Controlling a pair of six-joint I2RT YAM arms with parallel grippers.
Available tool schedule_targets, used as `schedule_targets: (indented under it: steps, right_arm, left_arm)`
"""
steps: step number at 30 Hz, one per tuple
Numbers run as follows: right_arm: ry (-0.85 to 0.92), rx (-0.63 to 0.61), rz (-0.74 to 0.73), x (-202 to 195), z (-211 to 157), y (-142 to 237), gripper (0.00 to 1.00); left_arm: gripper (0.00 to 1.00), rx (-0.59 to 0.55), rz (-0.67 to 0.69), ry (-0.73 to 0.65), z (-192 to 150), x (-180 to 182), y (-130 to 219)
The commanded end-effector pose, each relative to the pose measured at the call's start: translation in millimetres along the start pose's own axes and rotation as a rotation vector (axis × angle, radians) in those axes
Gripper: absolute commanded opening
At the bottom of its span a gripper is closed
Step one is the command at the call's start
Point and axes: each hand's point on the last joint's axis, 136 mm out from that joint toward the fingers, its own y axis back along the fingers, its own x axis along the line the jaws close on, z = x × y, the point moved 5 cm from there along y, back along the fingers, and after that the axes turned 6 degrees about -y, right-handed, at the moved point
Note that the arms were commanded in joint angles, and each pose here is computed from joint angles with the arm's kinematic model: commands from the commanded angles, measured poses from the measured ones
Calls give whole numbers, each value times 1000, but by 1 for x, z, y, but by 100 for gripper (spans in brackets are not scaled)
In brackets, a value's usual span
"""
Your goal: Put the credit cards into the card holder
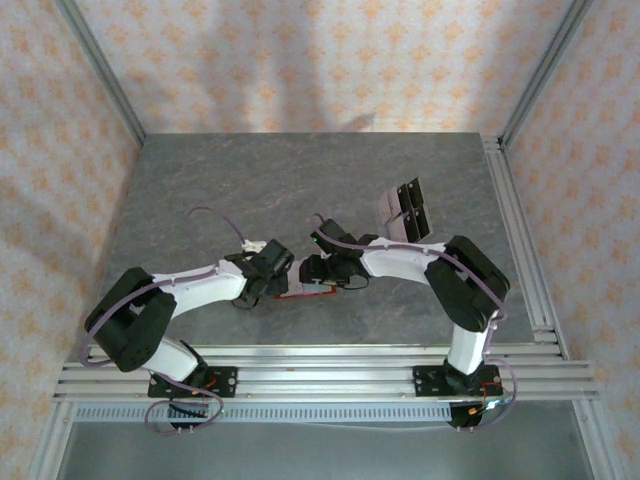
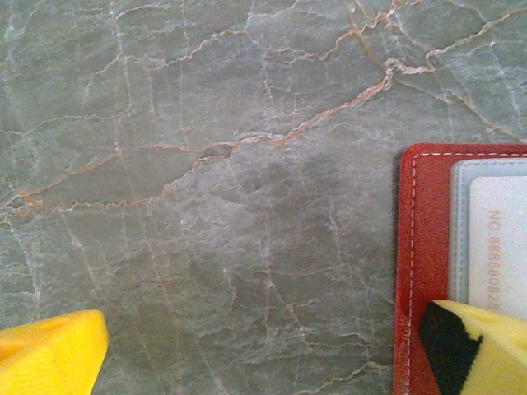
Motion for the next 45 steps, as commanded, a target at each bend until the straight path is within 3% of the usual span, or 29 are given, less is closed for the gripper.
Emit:
schedule_targets:
  steps: [1,15,30,38,45]
  right_arm:
    - [-16,13,50,10,1,-6,56]
    - [-53,1,161,26,5,-4,56]
    - [-62,9,175,29,6,-7,56]
    - [-61,5,167,29,7,-7,56]
    - [-34,-40,53,15,11,-3,55]
  left_arm:
    - [100,5,14,-1,-7,-1,-5]
    - [100,-5,16,10,-8,0,-2]
    - [100,-150,106,172,-1,41,39]
    - [100,-96,181,163,-10,48,26]
    - [100,-73,160,140,-12,39,15]
